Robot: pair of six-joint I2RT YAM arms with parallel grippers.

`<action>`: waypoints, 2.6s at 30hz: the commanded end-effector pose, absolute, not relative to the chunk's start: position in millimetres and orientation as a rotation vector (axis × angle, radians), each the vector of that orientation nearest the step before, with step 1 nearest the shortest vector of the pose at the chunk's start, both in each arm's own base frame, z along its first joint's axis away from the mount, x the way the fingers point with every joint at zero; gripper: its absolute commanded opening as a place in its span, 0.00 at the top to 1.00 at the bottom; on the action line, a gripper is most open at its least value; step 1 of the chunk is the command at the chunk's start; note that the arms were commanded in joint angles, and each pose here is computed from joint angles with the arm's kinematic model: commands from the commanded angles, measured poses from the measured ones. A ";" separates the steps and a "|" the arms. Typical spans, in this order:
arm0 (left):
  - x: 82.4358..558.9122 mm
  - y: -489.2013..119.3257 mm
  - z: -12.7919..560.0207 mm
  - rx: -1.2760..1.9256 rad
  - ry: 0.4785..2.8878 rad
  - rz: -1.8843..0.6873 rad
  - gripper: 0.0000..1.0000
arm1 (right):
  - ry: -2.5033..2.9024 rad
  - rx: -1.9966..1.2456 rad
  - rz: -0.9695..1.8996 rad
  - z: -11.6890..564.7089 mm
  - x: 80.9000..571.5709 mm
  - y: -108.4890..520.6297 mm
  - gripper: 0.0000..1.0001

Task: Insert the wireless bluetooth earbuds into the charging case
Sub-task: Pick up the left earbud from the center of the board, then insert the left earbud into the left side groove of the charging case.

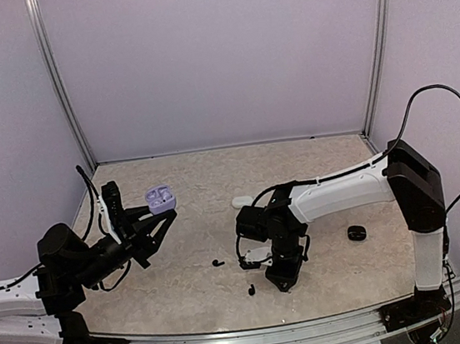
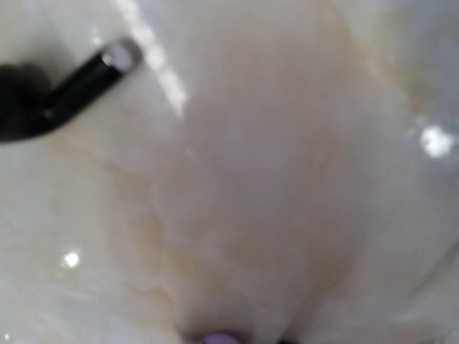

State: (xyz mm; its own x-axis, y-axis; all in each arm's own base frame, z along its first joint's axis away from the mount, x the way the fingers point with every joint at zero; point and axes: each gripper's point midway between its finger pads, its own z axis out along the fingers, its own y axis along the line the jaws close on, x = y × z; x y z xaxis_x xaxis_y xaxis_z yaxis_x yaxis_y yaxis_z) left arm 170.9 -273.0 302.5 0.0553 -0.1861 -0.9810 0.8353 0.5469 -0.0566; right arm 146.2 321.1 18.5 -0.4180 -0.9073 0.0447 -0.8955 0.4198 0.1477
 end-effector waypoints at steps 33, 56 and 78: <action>169.9 -270.8 310.7 0.629 1.261 -0.875 1.00 | -2.463 1.667 -0.202 15.5 126.6 336.4 0.79; 171.4 -272.1 310.8 0.632 1.262 -0.869 1.00 | -2.538 1.742 -0.192 41.2 144.0 347.1 0.89; 166.7 -283.0 314.4 0.694 1.215 -0.877 1.00 | -3.078 2.500 -0.893 307.5 213.1 418.5 0.91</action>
